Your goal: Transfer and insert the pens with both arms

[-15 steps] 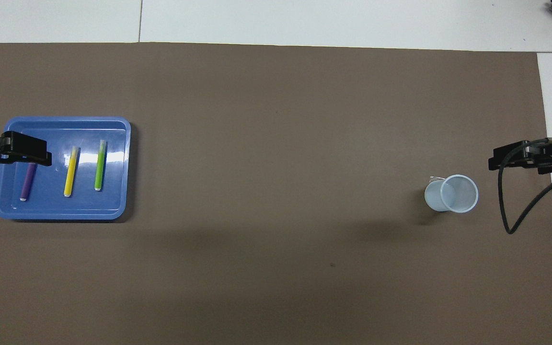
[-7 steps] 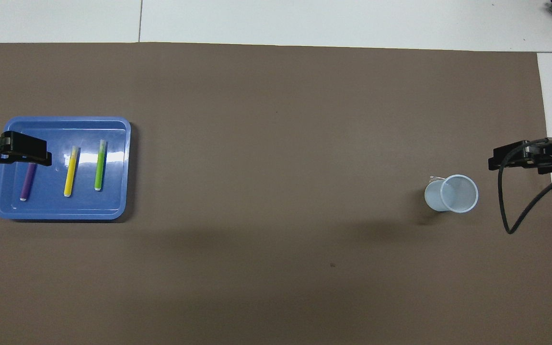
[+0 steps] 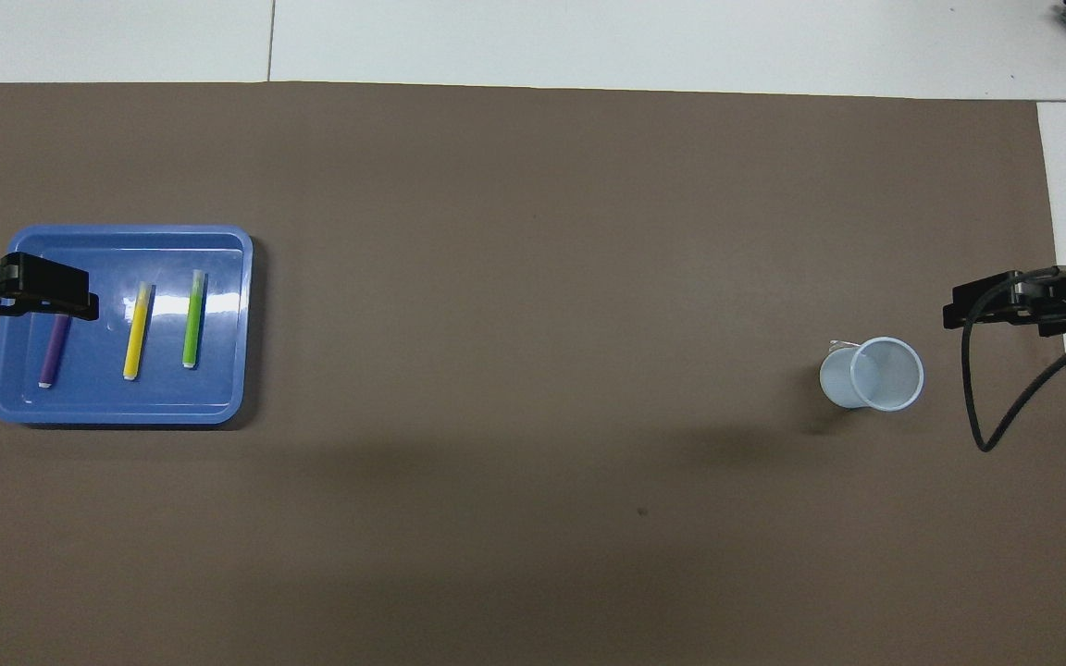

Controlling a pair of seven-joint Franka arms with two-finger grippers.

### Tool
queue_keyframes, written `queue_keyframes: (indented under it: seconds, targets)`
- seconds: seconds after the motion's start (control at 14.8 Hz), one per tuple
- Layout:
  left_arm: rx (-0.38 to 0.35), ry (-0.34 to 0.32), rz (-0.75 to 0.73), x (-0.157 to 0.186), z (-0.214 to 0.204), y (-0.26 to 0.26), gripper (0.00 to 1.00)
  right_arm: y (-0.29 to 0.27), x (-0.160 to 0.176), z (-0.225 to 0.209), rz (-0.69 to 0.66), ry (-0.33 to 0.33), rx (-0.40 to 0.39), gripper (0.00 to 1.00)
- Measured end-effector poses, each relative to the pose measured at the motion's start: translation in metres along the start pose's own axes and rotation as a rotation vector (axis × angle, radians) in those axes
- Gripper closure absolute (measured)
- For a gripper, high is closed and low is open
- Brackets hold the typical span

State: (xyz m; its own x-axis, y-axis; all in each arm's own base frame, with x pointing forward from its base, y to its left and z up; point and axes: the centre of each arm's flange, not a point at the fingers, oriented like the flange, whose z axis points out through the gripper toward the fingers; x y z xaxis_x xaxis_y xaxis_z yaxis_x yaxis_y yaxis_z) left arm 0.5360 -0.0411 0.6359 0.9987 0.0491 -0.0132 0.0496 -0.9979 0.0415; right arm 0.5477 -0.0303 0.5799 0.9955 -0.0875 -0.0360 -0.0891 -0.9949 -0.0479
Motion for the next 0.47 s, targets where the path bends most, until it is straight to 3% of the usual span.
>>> queue_keyframes:
  seconds: [0.47]
  targets:
    - [-0.001, 0.006, -0.003, -0.0015, -0.0030, -0.0010, 0.00, 0.0000, 0.0000, 0.0000, 0.000, 0.000, 0.000, 0.00]
